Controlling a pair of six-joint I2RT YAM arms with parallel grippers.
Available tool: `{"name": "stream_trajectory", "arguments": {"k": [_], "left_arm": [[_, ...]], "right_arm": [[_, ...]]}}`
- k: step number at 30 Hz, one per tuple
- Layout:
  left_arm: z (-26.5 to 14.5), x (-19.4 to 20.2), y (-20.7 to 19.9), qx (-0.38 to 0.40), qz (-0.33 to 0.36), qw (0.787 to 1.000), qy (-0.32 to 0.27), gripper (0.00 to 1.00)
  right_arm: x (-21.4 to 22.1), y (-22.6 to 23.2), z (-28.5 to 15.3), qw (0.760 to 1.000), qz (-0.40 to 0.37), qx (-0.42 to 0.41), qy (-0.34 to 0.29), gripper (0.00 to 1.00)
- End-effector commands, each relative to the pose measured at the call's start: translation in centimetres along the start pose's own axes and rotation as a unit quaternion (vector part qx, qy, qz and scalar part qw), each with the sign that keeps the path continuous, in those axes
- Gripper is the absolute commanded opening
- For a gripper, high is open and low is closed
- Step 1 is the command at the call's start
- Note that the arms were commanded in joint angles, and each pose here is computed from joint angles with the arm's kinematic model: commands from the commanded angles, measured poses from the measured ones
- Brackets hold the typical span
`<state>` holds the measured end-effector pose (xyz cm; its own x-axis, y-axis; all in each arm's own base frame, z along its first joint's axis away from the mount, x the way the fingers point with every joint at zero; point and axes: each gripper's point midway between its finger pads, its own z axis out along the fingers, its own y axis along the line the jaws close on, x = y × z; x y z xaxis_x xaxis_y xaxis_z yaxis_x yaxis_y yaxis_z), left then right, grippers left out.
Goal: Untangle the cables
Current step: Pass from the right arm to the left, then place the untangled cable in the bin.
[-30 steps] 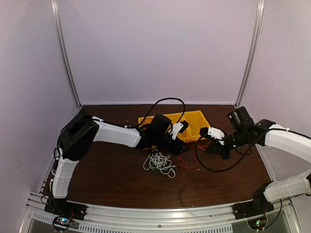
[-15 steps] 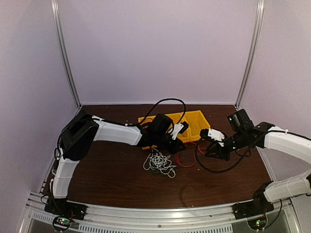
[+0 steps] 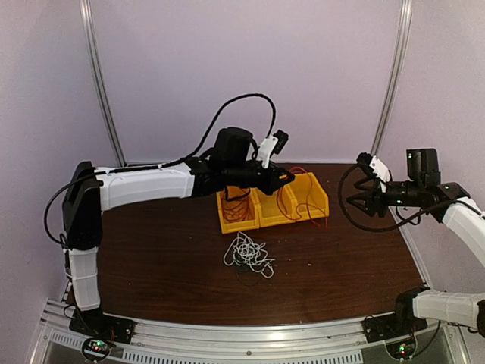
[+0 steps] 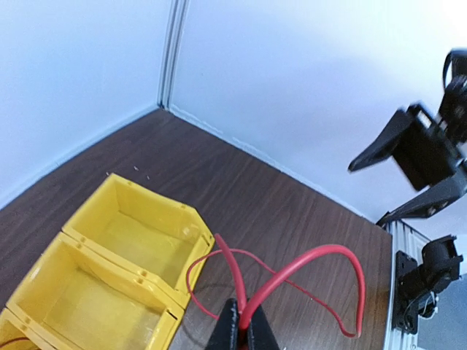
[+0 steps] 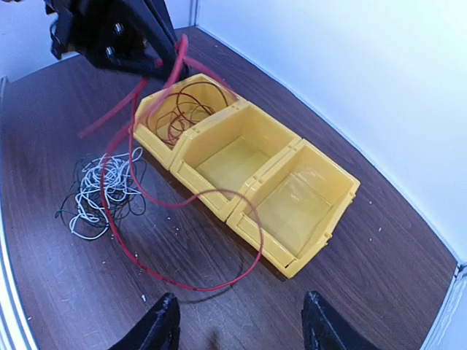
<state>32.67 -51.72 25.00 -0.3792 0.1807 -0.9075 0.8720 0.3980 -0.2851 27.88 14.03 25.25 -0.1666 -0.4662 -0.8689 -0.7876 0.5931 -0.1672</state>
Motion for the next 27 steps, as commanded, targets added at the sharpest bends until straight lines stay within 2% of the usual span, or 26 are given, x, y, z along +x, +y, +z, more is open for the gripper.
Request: {"name": "stream_trajectory", "arguments": {"k": [1, 6, 13, 20, 27], "left_arm": [[-4.0, -6.5, 1.4, -0.024, -0.001, 0.998, -0.054, 0.00], [-7.7, -8.7, 4.2, -0.088, 0.008, 0.994, -0.056, 0.00], [-12.0, -7.4, 8.9, -0.190, 0.017, 0.982, -0.008, 0.00], [-15.5, -5.9, 11.6, -0.292, 0.072, 0.952, 0.051, 0.00], [-17.8, -5.5, 12.6, -0.335, 0.110, 0.932, 0.086, 0.00]], "right_arm": [[3.3, -2.1, 1.6, 0.997, 0.057, 0.052, 0.011, 0.57], [5.3, -3.5, 2.2, 0.992, 0.071, 0.091, 0.043, 0.57], [5.5, -3.3, 2.1, 0.992, 0.070, 0.093, 0.041, 0.57], [5.9, -3.1, 2.2, 0.993, 0.068, 0.086, 0.047, 0.57], [6.0, -3.0, 2.3, 0.993, 0.066, 0.083, 0.049, 0.57]]}}
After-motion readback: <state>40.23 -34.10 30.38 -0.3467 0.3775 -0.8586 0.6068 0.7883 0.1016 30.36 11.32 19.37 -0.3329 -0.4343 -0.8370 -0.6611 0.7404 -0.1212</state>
